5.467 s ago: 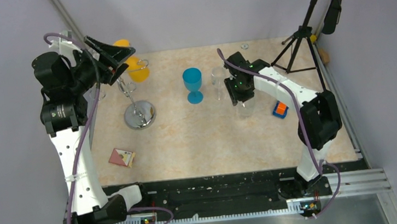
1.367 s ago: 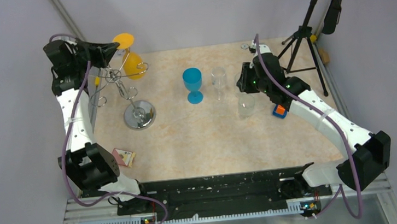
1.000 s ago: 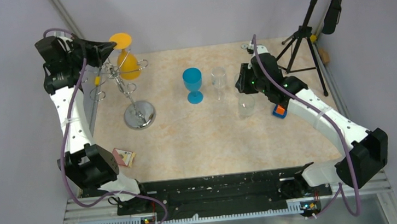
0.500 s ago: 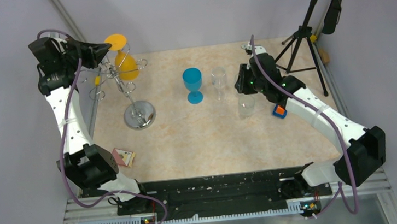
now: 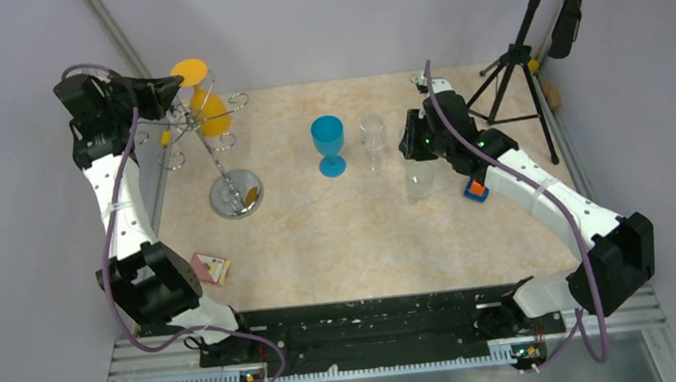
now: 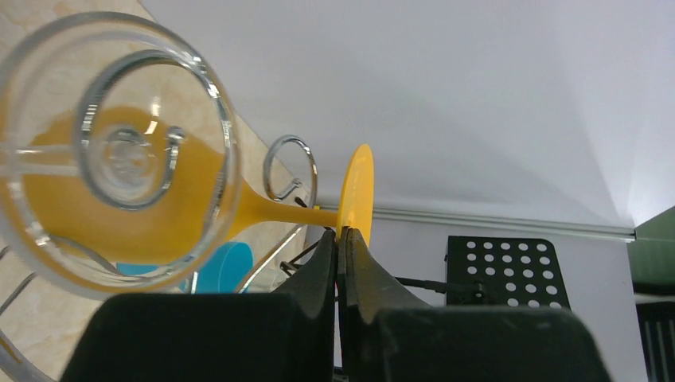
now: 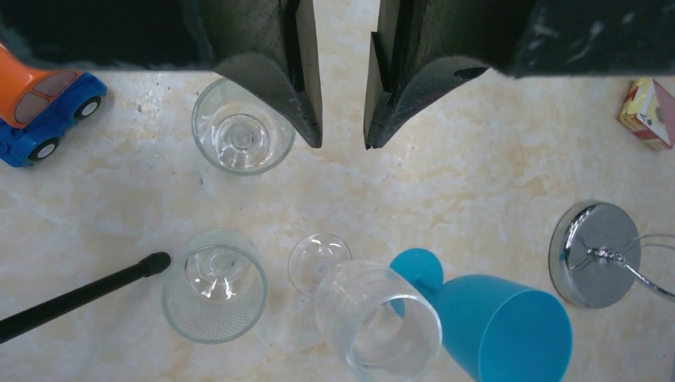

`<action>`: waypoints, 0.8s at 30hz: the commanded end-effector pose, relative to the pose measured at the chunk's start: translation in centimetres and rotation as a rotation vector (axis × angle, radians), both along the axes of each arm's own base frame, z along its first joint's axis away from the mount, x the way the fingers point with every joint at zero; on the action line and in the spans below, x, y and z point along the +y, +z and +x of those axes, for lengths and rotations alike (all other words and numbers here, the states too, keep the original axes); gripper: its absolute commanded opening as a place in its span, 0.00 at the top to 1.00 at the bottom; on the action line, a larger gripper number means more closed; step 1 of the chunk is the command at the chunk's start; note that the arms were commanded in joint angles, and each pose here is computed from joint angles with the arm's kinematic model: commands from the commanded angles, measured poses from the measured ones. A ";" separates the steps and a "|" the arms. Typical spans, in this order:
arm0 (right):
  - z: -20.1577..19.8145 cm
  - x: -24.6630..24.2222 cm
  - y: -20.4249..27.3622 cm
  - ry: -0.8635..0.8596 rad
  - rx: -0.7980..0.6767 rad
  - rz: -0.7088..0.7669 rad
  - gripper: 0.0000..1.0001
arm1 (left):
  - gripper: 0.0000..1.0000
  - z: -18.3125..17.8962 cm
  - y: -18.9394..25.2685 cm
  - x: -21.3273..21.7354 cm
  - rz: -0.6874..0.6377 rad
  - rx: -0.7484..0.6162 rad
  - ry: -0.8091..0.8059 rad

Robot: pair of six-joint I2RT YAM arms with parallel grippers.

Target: Take the wine glass off the wine glass rack

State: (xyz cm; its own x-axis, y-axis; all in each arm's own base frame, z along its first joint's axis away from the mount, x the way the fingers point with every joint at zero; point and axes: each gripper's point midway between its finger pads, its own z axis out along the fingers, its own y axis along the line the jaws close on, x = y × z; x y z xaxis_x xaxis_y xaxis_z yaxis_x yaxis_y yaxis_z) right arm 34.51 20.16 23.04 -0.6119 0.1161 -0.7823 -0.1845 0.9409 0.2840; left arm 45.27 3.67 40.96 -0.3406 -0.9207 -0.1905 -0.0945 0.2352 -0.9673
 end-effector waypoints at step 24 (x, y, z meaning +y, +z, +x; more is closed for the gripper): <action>0.6 -0.2 3.5 -0.015 -0.099 0.035 0.72 | 1.00 1.2 6.0 3.0 -0.073 -0.364 0.125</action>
